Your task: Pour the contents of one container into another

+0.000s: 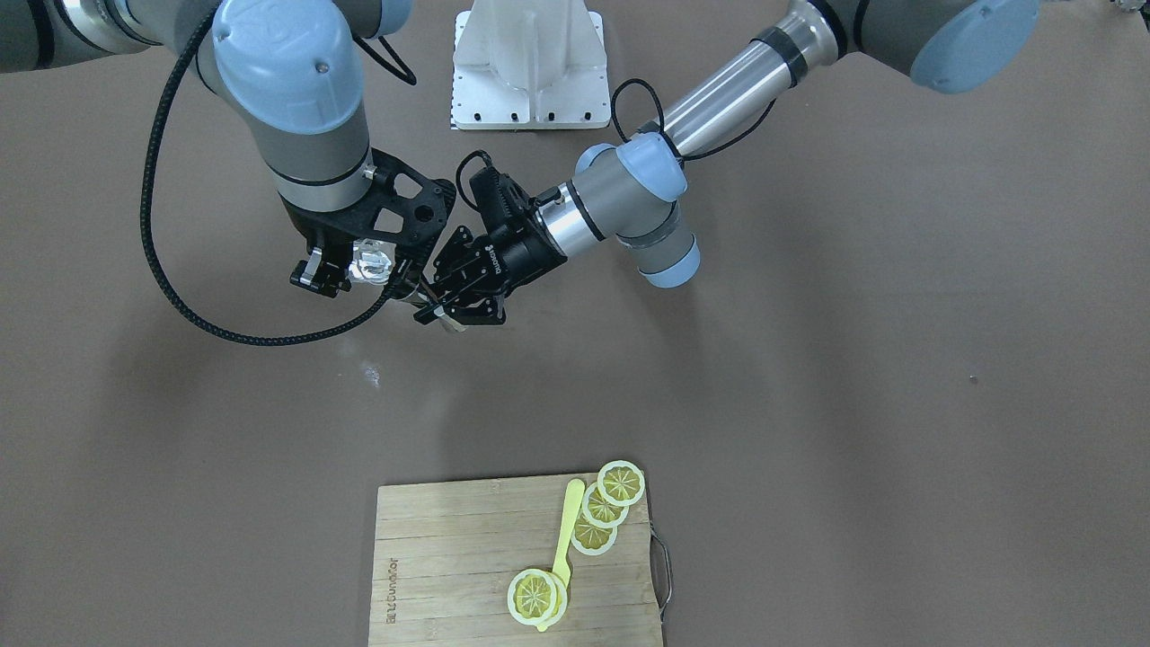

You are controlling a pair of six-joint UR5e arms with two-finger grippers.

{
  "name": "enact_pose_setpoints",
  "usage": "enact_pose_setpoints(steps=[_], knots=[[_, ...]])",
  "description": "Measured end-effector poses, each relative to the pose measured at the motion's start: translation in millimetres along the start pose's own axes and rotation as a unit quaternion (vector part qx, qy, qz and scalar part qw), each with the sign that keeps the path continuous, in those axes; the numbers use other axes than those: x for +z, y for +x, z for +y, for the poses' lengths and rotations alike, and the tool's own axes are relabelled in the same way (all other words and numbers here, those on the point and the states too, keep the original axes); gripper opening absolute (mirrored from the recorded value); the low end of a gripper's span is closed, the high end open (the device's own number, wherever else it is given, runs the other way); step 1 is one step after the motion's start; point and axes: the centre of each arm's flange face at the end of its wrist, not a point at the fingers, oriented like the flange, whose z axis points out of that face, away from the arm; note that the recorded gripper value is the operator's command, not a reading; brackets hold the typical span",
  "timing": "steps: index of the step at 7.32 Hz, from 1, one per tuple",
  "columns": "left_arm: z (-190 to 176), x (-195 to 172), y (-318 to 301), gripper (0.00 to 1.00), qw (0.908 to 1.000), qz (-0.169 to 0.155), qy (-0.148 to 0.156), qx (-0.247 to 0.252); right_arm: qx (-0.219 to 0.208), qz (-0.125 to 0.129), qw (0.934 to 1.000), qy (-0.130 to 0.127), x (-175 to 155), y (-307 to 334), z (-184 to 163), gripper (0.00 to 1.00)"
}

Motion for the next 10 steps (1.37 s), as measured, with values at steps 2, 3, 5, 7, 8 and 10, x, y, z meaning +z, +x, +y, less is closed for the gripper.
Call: enact_pose_setpoints(steps=[2, 3, 5, 7, 8, 10], knots=[[0.2, 0.3, 0.8, 0.00, 1.0000, 0.000, 0.000, 0.000, 0.000, -0.002, 0.9999, -0.012, 2.1, -3.0, -3.4, 0.00], [0.2, 0.3, 0.9, 0.00, 1.0000, 0.000, 0.000, 0.000, 0.000, -0.003, 0.9998, -0.018, 1.7, -4.0, -4.3, 0.00], [0.4, 0.5, 1.7, 0.00, 1.0000, 0.000, 0.000, 0.000, -0.005, -0.005, 0.9995, -0.029, -0.4, -5.7, -7.6, 0.00], [0.3, 0.6, 2.1, 0.00, 1.0000, 0.001, 0.000, 0.000, -0.005, -0.005, 0.9993, -0.037, -2.4, -6.5, -9.6, 0.00], [-0.6, 0.4, 2.3, 0.00, 1.0000, 0.001, 0.001, 0.000, -0.004, -0.005, 0.9991, -0.043, -3.5, -6.7, -11.6, 0.00], [-2.1, 0.2, 2.6, 0.00, 1.0000, 0.001, 0.003, 0.000, -0.003, -0.005, 0.9987, -0.051, -3.7, -6.3, -15.0, 0.00]])
